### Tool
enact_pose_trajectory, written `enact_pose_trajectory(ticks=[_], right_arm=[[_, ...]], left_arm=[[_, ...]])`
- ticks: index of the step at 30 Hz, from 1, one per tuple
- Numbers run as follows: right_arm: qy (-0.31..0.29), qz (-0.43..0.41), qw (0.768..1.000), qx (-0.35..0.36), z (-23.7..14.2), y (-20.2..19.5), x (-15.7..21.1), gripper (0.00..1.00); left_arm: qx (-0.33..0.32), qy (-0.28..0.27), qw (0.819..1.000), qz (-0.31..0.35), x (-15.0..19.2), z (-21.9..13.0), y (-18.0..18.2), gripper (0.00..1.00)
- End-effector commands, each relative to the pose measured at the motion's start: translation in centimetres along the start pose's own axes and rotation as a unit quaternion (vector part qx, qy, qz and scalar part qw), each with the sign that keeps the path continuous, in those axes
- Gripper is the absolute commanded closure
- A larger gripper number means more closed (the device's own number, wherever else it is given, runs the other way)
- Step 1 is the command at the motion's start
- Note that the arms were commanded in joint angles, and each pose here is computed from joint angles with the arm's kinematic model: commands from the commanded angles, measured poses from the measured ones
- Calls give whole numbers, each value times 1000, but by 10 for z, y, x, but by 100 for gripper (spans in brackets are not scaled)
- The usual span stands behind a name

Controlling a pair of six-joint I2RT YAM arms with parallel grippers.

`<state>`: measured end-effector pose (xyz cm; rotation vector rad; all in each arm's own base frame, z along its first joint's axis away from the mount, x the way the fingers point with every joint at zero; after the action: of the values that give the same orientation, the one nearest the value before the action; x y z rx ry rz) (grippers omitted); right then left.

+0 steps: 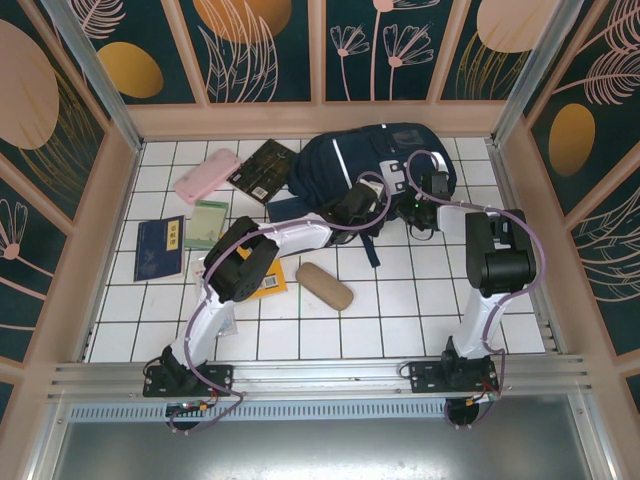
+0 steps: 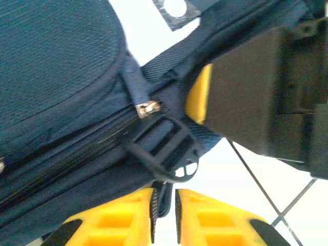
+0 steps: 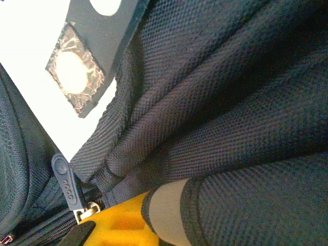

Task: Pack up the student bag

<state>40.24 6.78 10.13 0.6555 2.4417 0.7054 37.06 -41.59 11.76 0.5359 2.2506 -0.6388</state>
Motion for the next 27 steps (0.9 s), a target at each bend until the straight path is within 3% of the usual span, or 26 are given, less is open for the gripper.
enact_pose_trajectory(ticks=[1, 16, 23, 26, 27], right_arm=[[19, 8, 999, 30, 11, -11, 6, 86], [23, 8, 999, 25, 12, -9, 6, 85], [22, 7, 1000, 21, 10, -6, 4, 84], [22, 7, 1000, 21, 10, -6, 4, 84], [22, 7, 1000, 20, 9, -6, 4, 84]], left_arm=[[-16, 37, 998, 42, 15, 17, 7, 80], [-49, 77, 994, 53, 31, 38, 16, 81], [-100, 98, 988, 66, 43, 44, 28, 79], [-104, 105, 987, 69, 47, 44, 31, 82], [-101, 106, 987, 68, 46, 44, 30, 88]])
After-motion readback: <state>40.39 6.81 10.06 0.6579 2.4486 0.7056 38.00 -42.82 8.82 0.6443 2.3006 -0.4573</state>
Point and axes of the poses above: each hand's point on the last joint's axis, 136 mm out from that joint toward the fingers, its own z axis out along the fingers, its own y axis along the line the jaws close on, x = y × z, the point moved 9 cm from there along -z, back along the fingers, and after that the axes turned 2 degrees about z, right-handed, at the moved point
